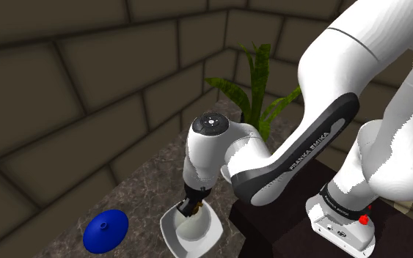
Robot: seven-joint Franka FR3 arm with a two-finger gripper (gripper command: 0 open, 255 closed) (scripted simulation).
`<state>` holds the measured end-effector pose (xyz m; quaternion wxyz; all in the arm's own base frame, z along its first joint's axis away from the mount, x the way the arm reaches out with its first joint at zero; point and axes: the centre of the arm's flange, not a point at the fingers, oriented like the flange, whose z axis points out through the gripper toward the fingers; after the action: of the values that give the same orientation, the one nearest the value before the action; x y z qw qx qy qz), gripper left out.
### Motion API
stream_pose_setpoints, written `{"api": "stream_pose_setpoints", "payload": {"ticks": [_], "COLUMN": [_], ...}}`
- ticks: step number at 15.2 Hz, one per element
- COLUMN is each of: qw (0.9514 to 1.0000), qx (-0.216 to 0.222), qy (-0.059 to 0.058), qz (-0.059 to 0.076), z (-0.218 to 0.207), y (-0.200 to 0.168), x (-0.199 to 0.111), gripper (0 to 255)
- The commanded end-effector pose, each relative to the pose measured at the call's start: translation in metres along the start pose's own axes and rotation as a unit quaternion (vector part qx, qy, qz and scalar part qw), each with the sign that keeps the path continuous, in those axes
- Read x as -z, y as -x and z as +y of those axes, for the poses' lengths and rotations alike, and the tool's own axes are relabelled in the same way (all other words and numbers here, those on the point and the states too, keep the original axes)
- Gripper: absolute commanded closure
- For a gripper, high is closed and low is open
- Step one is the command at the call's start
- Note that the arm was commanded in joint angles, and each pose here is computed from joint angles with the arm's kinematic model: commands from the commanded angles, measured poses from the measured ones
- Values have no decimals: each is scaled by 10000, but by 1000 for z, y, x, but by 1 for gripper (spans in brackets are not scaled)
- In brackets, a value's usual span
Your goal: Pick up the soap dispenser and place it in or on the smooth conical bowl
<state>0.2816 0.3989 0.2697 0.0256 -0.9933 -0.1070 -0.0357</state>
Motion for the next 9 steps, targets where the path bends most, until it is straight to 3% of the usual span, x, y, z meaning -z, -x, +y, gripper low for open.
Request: {"api": "stream_pose_setpoints", "payload": {"ticks": [1,8,9], "qw": [10000,10000,10000], "qx": [1,1,1], "qy": [-3,-3,-3], "qz": [4,4,4], "z": [0,0,0], "y": [1,1,1], "x": [-7,-7,-7], "gripper": [255,255,0]}}
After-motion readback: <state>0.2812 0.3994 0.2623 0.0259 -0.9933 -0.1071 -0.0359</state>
